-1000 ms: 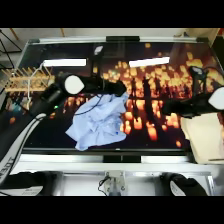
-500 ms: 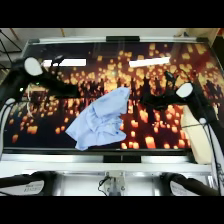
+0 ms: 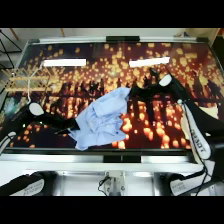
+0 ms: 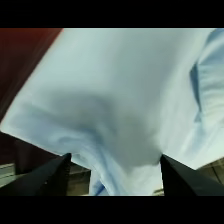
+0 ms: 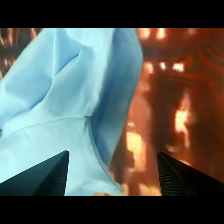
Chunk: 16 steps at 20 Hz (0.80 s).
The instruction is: Fold the shirts.
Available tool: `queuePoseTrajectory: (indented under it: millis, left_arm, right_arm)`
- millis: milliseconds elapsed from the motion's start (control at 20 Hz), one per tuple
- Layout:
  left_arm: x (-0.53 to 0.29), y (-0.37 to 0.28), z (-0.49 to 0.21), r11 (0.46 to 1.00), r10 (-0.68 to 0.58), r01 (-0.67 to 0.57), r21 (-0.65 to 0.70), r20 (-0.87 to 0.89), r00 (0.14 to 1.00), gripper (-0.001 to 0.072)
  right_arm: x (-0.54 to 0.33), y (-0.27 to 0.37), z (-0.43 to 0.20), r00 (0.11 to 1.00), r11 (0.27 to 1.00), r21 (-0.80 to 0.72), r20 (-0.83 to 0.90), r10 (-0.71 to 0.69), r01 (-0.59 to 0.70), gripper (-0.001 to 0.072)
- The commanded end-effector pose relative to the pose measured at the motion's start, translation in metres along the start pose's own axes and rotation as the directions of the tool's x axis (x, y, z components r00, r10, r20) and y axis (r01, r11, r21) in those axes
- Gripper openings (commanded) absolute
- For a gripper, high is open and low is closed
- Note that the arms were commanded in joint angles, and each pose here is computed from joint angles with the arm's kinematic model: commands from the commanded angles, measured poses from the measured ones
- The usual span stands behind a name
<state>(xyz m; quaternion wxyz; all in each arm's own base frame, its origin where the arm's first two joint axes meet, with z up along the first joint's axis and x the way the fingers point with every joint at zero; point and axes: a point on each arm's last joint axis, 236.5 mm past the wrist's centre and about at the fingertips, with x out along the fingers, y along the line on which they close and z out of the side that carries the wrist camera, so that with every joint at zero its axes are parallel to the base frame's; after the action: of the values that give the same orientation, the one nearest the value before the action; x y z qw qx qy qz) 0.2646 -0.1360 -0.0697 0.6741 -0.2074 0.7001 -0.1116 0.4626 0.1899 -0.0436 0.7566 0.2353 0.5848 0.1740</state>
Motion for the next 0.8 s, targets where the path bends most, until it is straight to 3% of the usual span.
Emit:
queuePoseTrajectory:
  millis: [0, 150, 400, 500, 550, 600, 750]
  left_arm:
    - [0.014, 0.004, 0.01, 0.997, -0.035, 0.04, -0.06, 0.088, 0.996, 0.0604]
    - [0.013, 0.005, 0.024, 0.997, -0.031, 0.04, -0.062, 0.143, 0.989, 0.0449]
    - [0.013, 0.006, 0.036, 0.998, -0.027, 0.036, -0.048, 0.188, 0.982, 0.007]
    - [0.011, 0.005, 0.038, 0.999, -0.029, 0.031, -0.008, 0.195, 0.98, 0.0033]
    - [0.006, 0.002, 0.042, 0.999, -0.032, 0.028, 0.023, 0.21, 0.977, 0.0032]
    - [-0.003, -0.001, 0.048, 0.998, -0.03, 0.016, 0.061, 0.237, 0.971, 0.0031]
    - [-0.067, -0.014, 0.084, 0.98, 0.006, -0.083, 0.18, 0.39, 0.921, 0.003]
  right_arm:
    - [0.03, 0.01, -0.006, 0.998, 0.999, -0.032, -0.054, 0.01, -0.012, 0.0671]
    - [0.046, 0.016, -0.019, 0.995, 0.999, -0.042, -0.093, 0.022, -0.026, 0.0671]
    - [0.065, 0.035, -0.037, 0.985, 0.996, 0.006, -0.15, 0.088, -0.088, 0.0646]
    - [0.064, 0.041, -0.039, 0.984, 0.996, -0.005, -0.152, 0.093, -0.094, 0.0245]
    - [0.058, 0.044, -0.038, 0.984, 0.995, -0.01, -0.147, 0.098, -0.1, 0.0148]
    - [0.048, 0.046, -0.034, 0.986, 0.995, -0.022, -0.135, 0.096, -0.1, 0.0083]
    - [-0.014, 0.049, -0.004, 0.997, 0.987, -0.146, -0.034, 0.064, -0.068, 0.0076]
